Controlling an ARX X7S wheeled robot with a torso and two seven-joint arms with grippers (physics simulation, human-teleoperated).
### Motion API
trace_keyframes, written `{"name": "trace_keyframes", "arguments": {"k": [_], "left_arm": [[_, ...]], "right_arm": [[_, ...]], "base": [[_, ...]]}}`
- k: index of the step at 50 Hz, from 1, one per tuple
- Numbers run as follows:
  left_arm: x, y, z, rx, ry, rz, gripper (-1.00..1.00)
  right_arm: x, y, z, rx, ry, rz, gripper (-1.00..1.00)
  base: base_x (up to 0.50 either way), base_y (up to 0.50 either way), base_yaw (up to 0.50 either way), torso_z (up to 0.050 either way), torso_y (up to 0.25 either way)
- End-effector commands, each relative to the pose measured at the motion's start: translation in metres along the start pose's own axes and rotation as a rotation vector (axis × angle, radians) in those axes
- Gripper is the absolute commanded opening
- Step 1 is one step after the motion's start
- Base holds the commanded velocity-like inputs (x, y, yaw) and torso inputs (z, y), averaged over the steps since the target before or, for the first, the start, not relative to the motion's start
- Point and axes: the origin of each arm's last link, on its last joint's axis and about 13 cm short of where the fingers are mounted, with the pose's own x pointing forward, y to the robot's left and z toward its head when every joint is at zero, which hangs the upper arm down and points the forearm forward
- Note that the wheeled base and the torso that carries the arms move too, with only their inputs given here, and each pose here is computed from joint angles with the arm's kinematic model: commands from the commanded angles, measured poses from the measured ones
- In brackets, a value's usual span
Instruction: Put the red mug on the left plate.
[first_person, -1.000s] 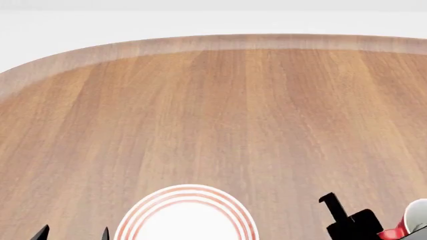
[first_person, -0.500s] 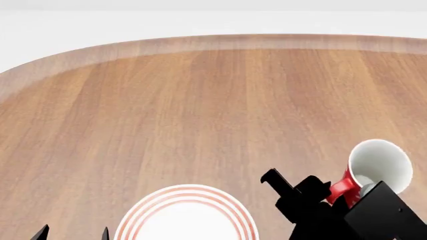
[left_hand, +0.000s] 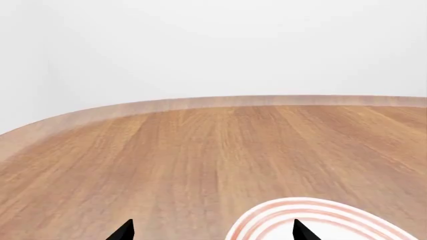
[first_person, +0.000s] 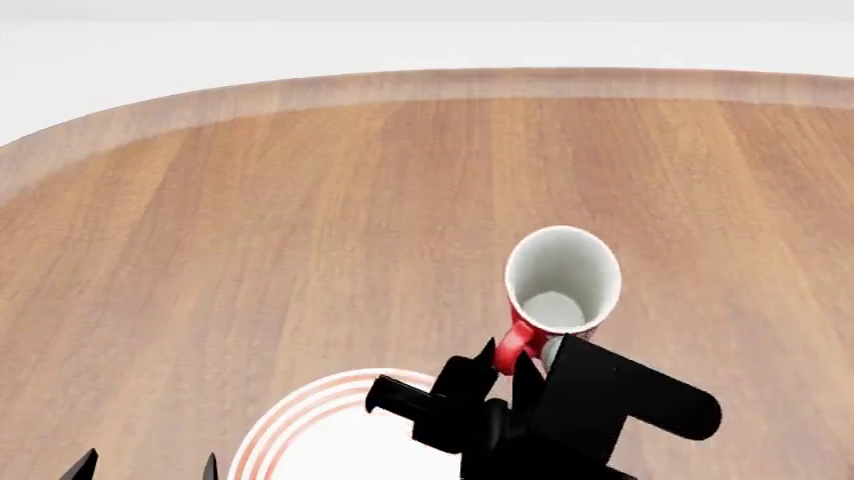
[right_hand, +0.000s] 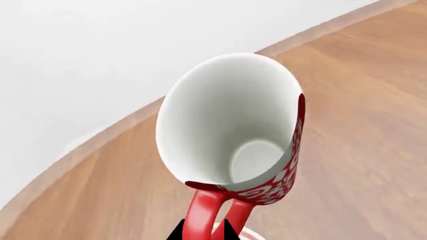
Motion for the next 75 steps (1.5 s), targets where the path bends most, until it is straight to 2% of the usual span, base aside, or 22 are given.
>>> {"name": "trace_keyframes", "arguments": {"k": [1,5,10,26,45,57,75], "left_arm": [[0.000,0.000,0.000,0.000,0.002,0.000,1.00],[0.000,0.000,0.000,0.002,0.003,0.001,1.00],[0.000,0.000,-0.001,0.002,0.003,0.001,1.00],[0.001,0.000,-0.001,0.003,0.001,0.003,1.00],[0.000,0.000,0.000,0.005,0.002,0.004,1.00],[0.000,0.000,-0.001,0.004,0.001,0.004,1.00],[0.001,0.000,-0.001,0.003,0.004,0.003,1.00]], "right_arm": [[0.007,-0.007,-0.020,-0.147,0.083,0.201,-1.00],[0.009,-0.011,-0.023,-0.124,0.128,0.260,-1.00],[0.010,-0.014,-0.028,-0.154,0.157,0.334,-1.00],[0.018,-0.022,-0.038,-0.154,0.222,0.412,-1.00],[0.032,-0.031,-0.048,-0.152,0.235,0.400,-1.00],[0.038,-0.031,-0.060,-0.212,0.245,0.411,-1.00],[0.049,-0.035,-0.071,-0.238,0.290,0.387,-1.00]], "base": [[0.00,0.00,0.00,0.000,0.000],[0.00,0.00,0.00,0.000,0.003],[0.00,0.00,0.00,0.000,0.000],[0.00,0.00,0.00,0.000,0.000],[0.00,0.00,0.00,0.000,0.001],[0.00,0.00,0.00,0.000,0.000],[0.00,0.00,0.00,0.000,0.001]]}}
